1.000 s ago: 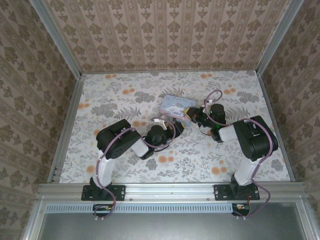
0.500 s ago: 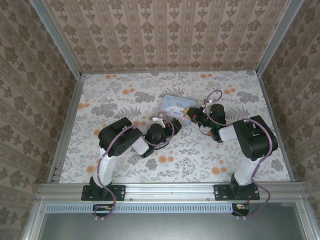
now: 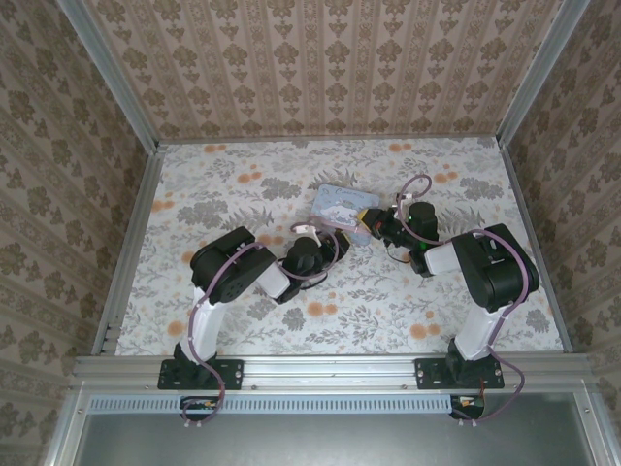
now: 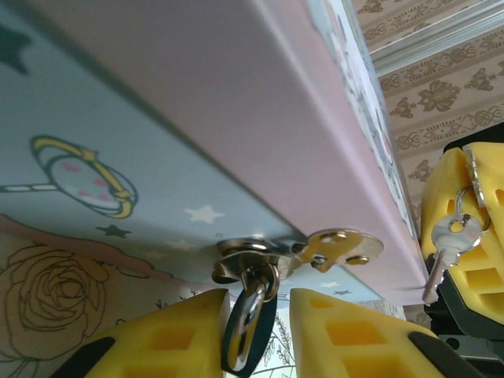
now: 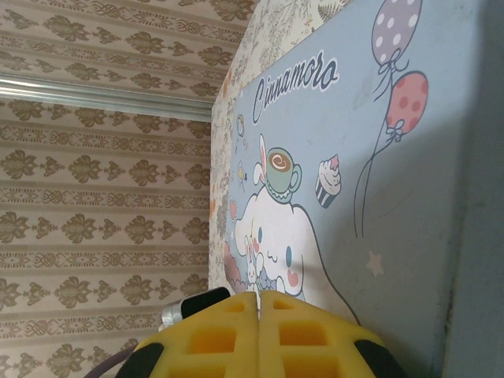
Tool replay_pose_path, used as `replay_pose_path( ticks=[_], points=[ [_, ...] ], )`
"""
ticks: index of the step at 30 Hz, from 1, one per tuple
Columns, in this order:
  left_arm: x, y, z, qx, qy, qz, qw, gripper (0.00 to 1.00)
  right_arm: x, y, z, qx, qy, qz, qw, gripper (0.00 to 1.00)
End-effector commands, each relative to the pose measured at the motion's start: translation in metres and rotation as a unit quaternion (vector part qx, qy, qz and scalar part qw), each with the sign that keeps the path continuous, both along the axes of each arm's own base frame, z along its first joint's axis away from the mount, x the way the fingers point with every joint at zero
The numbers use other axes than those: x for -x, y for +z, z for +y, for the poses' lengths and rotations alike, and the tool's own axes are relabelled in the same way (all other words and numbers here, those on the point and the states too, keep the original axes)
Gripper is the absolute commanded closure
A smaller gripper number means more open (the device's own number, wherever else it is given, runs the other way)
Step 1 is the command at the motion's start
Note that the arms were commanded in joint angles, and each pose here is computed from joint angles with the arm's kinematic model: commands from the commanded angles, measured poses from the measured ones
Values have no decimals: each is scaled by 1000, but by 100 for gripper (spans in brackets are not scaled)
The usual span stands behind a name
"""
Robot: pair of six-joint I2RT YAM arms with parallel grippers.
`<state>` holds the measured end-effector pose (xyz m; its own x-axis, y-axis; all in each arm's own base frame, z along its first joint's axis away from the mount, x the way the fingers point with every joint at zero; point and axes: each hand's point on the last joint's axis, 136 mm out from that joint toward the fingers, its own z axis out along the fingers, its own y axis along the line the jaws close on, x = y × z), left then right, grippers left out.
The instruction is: Unlock a padlock with a key
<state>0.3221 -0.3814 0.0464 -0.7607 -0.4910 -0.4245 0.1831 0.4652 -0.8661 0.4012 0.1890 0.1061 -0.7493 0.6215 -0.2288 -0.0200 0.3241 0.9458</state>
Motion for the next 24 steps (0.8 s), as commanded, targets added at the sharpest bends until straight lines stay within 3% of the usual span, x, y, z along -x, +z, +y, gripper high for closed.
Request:
replay_pose_path(
  ticks=[1,11,19,24],
  points=[
    [6,-44,15,-60,10,54,997,77,10,-30,-1,12,4,48,999,100],
    [3,-38,17,-43,10,67,997,100,10,-12,0,9,15,33,999,100],
    [9,-27,21,-15,-2,90,996,100,29,28,0,8,26,-1,1000,100],
    [13,-21,29,5,-9,114,993,100,54,30,1,16,28,4,999,100]
  ],
)
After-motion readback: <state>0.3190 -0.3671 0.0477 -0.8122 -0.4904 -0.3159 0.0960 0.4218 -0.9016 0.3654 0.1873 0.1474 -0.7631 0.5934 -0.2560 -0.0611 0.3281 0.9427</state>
